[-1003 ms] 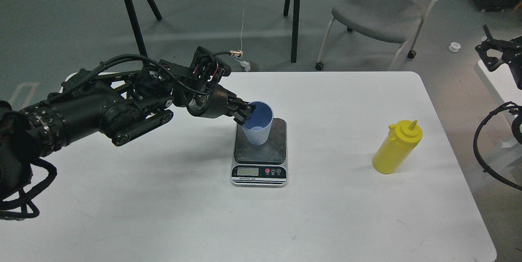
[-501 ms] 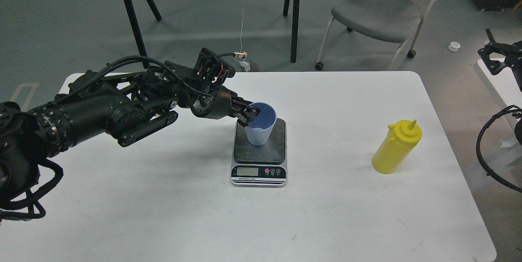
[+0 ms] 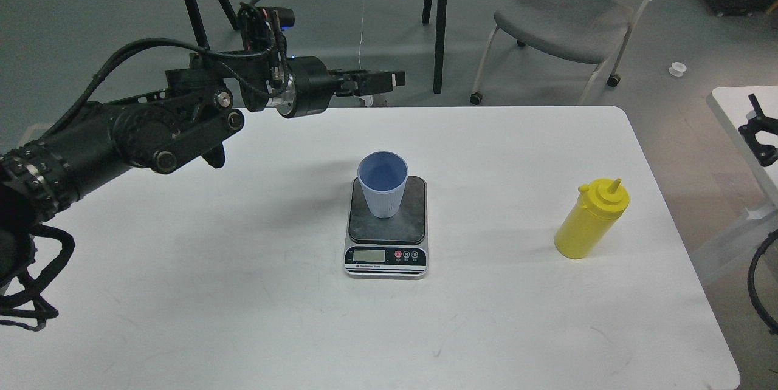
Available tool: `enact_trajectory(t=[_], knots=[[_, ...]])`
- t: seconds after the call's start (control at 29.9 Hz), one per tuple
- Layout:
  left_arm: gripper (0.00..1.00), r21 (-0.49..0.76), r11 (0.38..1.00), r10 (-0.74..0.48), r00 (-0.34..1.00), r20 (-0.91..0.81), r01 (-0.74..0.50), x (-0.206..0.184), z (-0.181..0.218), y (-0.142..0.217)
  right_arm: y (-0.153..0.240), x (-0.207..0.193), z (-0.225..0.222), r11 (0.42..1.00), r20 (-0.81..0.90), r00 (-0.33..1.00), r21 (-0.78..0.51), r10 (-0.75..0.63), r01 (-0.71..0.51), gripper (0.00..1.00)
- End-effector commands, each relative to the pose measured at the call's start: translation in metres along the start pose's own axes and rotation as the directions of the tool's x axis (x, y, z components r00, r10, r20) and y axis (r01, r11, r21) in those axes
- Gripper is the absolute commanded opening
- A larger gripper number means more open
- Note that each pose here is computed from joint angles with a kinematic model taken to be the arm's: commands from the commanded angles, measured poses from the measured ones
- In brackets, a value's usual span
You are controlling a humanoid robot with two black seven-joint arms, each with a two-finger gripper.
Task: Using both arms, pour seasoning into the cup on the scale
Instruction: 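Open the left gripper and lift it away from the cup, then lower the right gripper and grasp the yellow squeeze bottle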
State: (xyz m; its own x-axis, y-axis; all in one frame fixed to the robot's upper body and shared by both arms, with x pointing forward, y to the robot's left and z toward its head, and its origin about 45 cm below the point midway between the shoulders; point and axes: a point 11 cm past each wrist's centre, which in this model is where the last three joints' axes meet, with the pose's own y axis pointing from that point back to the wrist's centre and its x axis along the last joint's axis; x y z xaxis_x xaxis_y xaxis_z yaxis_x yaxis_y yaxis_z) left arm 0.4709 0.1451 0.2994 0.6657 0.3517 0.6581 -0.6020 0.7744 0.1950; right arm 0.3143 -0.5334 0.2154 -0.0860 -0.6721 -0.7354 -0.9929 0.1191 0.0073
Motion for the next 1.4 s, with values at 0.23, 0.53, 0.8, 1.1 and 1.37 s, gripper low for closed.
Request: enact_trajectory(t=[0.23,0.53,0.8,1.1,1.37], knots=[[0.99,-0.035,0.871,0.267,0.532,-0.803,-0.491,0.064,-0.020,0.040,0.096,0.031,0.113,0.974,0.228,0.962,-0.203,0.149,-0.102,0.99],[0.99,0.015,0.807,0.297,0.382,-0.875,-0.591,0.078,-0.052,0.076,0.135,0.015,0.214,0.951,0.436,0.871,-0.291,0.227,-0.102,0.99],[0.99,0.017,0.810,0.299,0.390,-0.871,-0.586,0.077,-0.052,0.076,0.126,-0.005,0.248,0.948,0.491,0.844,-0.314,0.216,-0.060,0.99],[0.99,0.026,0.806,0.320,0.399,-0.859,-0.591,0.084,-0.056,0.088,0.101,-0.016,0.252,0.959,0.511,0.841,-0.283,0.177,-0.030,0.98],[0.99,0.023,0.831,0.308,0.425,-0.851,-0.557,0.076,-0.059,0.088,0.082,-0.028,0.260,0.966,0.534,0.833,-0.257,0.146,-0.005,0.97]])
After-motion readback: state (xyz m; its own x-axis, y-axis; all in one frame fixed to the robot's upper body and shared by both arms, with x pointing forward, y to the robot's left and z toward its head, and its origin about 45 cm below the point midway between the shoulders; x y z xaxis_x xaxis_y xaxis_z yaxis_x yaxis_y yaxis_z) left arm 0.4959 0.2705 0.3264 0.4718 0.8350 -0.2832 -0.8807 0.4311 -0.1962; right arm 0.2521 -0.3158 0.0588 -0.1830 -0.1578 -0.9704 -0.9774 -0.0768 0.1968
